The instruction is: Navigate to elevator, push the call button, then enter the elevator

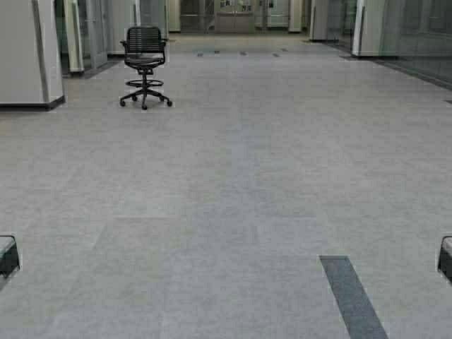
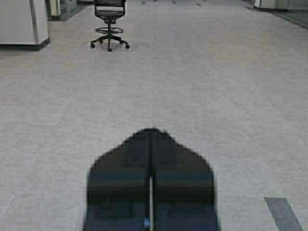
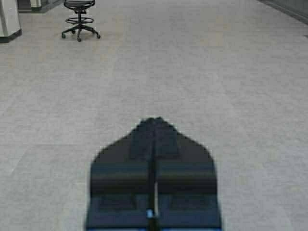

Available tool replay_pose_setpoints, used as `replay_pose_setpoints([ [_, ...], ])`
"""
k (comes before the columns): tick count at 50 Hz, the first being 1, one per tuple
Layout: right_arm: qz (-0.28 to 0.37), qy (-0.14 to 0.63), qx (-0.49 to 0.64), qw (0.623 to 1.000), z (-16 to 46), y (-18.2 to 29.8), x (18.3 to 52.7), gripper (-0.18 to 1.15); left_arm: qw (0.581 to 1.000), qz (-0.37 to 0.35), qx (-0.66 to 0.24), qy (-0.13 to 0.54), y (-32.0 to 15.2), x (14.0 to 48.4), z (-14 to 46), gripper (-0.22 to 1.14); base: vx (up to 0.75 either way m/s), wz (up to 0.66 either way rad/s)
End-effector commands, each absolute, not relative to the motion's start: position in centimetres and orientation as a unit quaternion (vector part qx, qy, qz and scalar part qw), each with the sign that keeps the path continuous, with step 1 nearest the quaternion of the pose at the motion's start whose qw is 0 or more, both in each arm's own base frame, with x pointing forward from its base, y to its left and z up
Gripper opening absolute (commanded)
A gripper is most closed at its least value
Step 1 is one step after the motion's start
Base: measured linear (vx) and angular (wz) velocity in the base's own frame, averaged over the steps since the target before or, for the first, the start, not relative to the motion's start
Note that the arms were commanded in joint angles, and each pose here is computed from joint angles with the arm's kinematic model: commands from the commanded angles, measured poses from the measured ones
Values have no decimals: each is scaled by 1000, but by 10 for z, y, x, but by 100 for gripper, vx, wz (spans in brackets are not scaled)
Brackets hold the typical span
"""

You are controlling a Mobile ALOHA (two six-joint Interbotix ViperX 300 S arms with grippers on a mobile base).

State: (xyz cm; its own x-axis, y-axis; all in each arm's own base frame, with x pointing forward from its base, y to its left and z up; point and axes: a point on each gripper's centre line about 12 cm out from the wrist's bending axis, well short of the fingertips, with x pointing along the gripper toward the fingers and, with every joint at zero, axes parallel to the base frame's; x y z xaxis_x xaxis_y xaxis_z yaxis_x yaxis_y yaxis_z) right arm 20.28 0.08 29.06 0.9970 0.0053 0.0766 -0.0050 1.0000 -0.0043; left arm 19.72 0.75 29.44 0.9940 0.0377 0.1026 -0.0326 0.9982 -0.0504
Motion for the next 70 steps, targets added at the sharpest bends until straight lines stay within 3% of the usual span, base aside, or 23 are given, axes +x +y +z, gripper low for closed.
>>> replay_pose_setpoints([
  [1,4,-60,-1,998,304,1,203,5,998,18,-23,-60,8,199,299,3,33,-9],
  [29,-21,-59,-2,998,301,-9,201,5,995,14,-17,-102,7,193,297,3,42,7],
  [70,-20,-53,17,998,297,-9,202,5,995,13,-18,-102,7,191,294,3,59,5],
])
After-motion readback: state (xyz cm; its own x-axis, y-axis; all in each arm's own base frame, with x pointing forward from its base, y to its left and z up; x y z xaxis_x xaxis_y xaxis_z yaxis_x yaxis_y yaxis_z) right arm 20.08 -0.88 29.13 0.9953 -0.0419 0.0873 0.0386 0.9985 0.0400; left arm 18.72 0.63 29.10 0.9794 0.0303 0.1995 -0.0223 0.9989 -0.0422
